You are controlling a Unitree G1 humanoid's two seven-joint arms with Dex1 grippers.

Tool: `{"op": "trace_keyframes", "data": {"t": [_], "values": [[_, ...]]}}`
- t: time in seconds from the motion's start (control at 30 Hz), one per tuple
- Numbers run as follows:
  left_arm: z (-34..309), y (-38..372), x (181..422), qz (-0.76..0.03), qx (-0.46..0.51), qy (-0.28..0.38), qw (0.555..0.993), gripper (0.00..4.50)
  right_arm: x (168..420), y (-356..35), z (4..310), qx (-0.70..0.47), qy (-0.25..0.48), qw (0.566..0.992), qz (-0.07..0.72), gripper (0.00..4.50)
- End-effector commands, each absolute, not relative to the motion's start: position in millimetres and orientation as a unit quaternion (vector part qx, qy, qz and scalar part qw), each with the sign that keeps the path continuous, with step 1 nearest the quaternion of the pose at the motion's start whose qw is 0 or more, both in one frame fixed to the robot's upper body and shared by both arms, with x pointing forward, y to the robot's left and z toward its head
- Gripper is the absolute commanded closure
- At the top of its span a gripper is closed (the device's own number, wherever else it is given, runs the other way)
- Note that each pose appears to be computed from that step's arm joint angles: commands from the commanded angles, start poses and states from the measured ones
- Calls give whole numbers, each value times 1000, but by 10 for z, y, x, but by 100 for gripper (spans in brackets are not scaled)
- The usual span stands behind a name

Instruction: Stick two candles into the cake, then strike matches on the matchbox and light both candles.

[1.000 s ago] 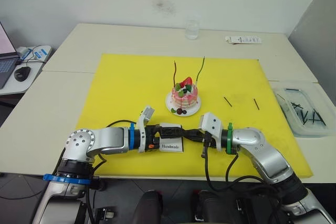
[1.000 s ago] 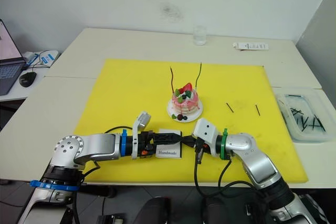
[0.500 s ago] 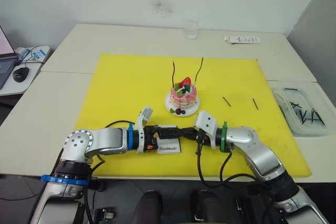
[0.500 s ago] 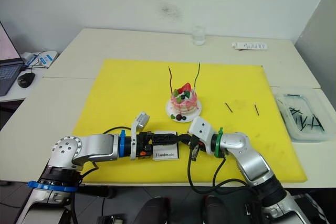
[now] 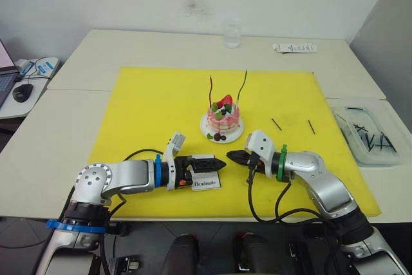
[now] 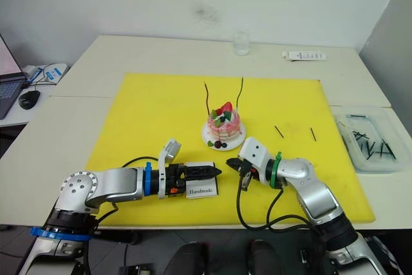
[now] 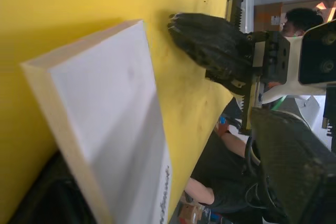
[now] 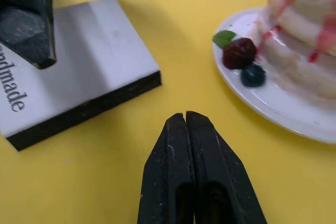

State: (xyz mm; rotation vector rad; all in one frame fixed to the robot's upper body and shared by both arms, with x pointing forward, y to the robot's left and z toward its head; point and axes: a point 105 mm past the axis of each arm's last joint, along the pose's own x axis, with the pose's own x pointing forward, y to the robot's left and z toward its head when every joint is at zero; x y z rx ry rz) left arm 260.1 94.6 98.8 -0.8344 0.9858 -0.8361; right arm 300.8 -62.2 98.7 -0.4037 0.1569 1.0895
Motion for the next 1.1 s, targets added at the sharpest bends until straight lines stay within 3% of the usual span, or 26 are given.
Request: {"op": "trace_keyframes", "data": {"t": [0.03,0.37,0.6,0.87,0.97,1.1], "values": [[810,965,2501,-354,-364,476,718,146,2987,-648,1130,-191,49,837,510,450],[845,993,2543,-344,-375,460,728,449,2921,-644,1193,-176,46,843,507,450],[1216,988,2649,-392,-375,393,742,449,2975,-769,1387,-142,38,867,477,450],[2199,960,2613,-562,-389,201,701,449,3023,-1051,1624,-129,12,907,400,450],[2277,954,2559,-590,-403,176,677,449,3037,-1089,1632,-122,11,915,384,450],[2151,875,2494,-597,-420,194,655,449,3037,-1090,1630,-124,12,916,381,450]]}}
